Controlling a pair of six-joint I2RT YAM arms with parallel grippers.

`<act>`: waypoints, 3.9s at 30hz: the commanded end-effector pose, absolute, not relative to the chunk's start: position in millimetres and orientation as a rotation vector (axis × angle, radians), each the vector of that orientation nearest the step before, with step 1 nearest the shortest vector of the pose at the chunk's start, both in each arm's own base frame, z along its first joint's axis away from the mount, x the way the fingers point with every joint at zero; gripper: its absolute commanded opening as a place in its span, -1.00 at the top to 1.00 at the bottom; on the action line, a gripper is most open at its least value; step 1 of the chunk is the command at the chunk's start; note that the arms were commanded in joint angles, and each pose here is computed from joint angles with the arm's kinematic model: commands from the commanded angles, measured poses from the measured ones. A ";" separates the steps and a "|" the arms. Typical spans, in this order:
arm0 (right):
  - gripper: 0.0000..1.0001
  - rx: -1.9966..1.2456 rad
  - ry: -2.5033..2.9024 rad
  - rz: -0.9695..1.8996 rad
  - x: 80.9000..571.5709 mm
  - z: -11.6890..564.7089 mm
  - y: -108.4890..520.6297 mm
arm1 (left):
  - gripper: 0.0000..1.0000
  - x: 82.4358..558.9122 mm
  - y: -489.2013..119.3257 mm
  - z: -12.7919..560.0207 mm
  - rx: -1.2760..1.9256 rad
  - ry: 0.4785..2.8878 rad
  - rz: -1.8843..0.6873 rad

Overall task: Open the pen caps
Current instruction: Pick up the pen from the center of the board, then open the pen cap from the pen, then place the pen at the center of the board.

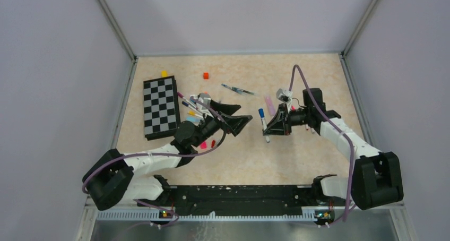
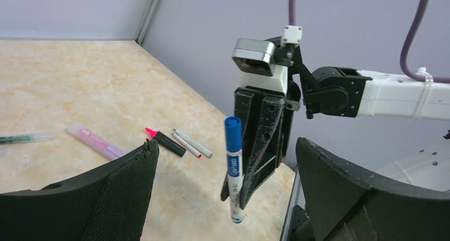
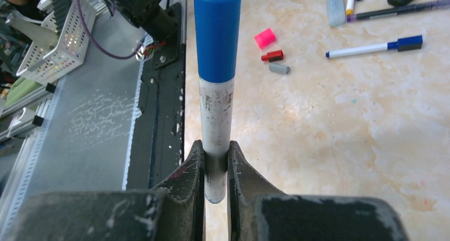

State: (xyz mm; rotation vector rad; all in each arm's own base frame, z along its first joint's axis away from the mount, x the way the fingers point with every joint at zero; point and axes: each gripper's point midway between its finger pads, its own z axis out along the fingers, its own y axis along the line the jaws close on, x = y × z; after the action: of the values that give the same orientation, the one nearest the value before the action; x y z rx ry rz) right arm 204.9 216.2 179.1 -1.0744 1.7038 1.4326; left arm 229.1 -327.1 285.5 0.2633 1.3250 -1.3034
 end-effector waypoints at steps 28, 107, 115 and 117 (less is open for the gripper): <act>1.00 -1.174 1.701 1.441 201.2 168.0 215.6 | -0.20 247.1 -381.8 260.6 0.334 1.470 -1.497; 1.00 -0.912 1.928 0.931 279.8 167.9 151.9 | 1.00 279.5 -275.9 357.6 0.104 1.307 -1.157; 1.00 -0.600 2.130 0.568 327.3 142.6 63.5 | 1.00 251.7 -273.3 242.5 0.150 1.734 -1.126; 1.00 -0.547 2.174 0.484 333.5 135.1 43.2 | 1.00 244.1 -275.6 219.7 0.153 1.830 -1.141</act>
State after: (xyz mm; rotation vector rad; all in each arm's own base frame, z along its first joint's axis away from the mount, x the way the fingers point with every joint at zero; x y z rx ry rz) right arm 305.2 86.1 136.0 -0.6363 2.1173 0.7404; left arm 263.3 -272.0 285.6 0.1213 1.5646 -1.1301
